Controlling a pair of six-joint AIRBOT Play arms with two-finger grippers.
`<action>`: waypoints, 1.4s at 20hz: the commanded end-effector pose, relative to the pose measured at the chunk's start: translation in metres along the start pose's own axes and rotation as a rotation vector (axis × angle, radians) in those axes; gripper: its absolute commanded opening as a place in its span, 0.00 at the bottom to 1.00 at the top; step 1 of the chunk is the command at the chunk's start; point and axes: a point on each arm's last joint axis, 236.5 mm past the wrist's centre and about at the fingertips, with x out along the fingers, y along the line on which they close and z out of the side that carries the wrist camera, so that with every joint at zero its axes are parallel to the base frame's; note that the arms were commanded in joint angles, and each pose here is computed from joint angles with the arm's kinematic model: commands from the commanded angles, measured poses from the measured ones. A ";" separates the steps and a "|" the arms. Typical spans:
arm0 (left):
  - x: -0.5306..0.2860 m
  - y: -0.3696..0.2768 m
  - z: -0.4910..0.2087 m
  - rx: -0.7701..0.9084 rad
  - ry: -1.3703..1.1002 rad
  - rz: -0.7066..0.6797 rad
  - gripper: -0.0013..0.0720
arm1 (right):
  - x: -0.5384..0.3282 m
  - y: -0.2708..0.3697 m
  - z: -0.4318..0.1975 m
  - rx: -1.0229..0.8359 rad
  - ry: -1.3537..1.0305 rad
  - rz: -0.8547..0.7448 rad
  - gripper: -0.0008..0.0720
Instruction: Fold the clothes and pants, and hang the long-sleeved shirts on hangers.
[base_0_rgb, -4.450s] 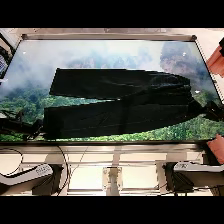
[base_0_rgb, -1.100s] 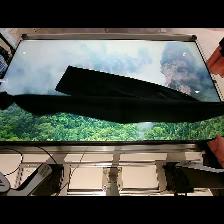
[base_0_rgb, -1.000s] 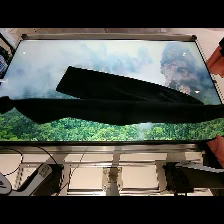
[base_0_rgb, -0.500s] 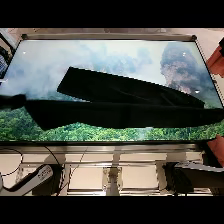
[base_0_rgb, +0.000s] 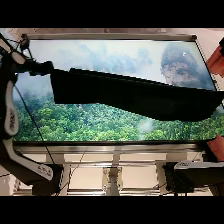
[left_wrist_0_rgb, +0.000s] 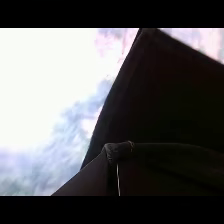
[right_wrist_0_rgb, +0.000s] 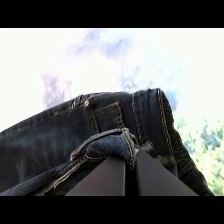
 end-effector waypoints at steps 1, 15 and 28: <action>0.048 -0.034 0.017 -0.053 -0.026 -0.093 0.05 | 0.032 -0.004 -0.005 0.069 0.035 0.003 0.04; 0.083 -0.079 0.061 -0.111 -0.246 -0.196 0.31 | 0.081 0.026 0.043 0.171 -0.183 0.055 0.06; 0.068 -0.049 -0.023 -0.136 0.163 -0.214 0.83 | 0.010 0.115 0.036 -0.288 0.092 0.118 0.54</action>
